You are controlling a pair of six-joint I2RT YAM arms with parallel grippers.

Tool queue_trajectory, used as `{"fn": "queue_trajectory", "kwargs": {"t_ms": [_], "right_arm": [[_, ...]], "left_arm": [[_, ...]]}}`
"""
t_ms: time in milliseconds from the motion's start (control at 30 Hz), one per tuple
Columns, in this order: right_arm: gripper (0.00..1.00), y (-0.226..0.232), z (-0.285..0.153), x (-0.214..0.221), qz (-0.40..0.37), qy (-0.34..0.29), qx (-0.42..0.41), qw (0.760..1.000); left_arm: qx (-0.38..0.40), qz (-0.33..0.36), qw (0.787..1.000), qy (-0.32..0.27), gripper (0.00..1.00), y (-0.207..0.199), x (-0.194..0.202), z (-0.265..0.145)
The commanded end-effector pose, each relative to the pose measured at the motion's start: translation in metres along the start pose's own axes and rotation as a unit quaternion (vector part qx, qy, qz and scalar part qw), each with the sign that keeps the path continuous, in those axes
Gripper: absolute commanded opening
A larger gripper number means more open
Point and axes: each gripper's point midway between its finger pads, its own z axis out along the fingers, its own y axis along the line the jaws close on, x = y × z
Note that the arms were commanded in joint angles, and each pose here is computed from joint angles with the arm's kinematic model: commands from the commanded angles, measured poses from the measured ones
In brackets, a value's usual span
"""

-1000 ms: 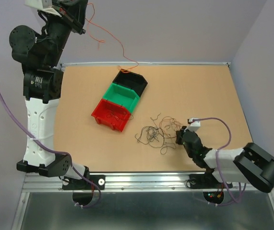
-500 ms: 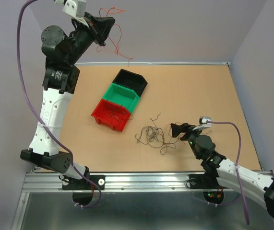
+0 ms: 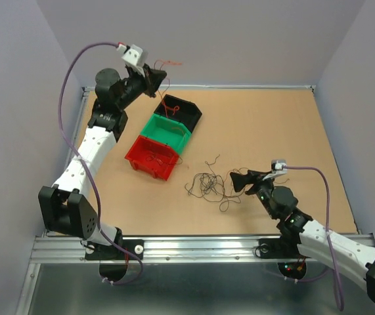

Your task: Untangle the cables

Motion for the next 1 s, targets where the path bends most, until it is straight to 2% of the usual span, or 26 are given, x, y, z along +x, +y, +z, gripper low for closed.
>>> {"fn": "queue_trajectory", "kwargs": {"t_ms": [0, 100, 267, 500, 700, 833, 967], "right_arm": [[0.91, 0.004, -0.006, 0.002, -0.001, -0.002, -0.024, 1.000], [0.91, 0.010, -0.009, -0.001, 0.001, -0.003, -0.040, 0.999], [0.90, 0.016, -0.011, -0.004, 0.004, -0.003, -0.051, 0.999], [0.90, 0.017, -0.009, -0.002, 0.002, 0.006, -0.049, 0.999], [0.90, 0.020, -0.005, -0.001, 0.001, 0.012, -0.054, 0.998], [0.90, 0.020, -0.006, 0.002, 0.002, 0.015, -0.055, 0.998], [0.90, 0.021, -0.007, 0.003, 0.002, 0.014, -0.061, 0.998]], "left_arm": [[0.009, 0.074, 0.996, -0.052, 0.00, -0.005, -0.002, -0.024], [-0.014, 0.088, 0.995, -0.033, 0.00, 0.009, 0.021, -0.027], [-0.005, 0.087, 0.995, -0.045, 0.00, 0.010, 0.006, -0.029], [0.044, 0.075, 0.990, -0.111, 0.00, -0.024, -0.076, -0.038], [0.034, 0.045, 0.987, -0.148, 0.00, -0.022, -0.129, -0.028], [0.023, 0.042, 0.989, -0.139, 0.00, -0.012, -0.130, -0.016], [0.024, 0.032, 0.993, -0.112, 0.00, -0.004, -0.098, -0.008]]}}
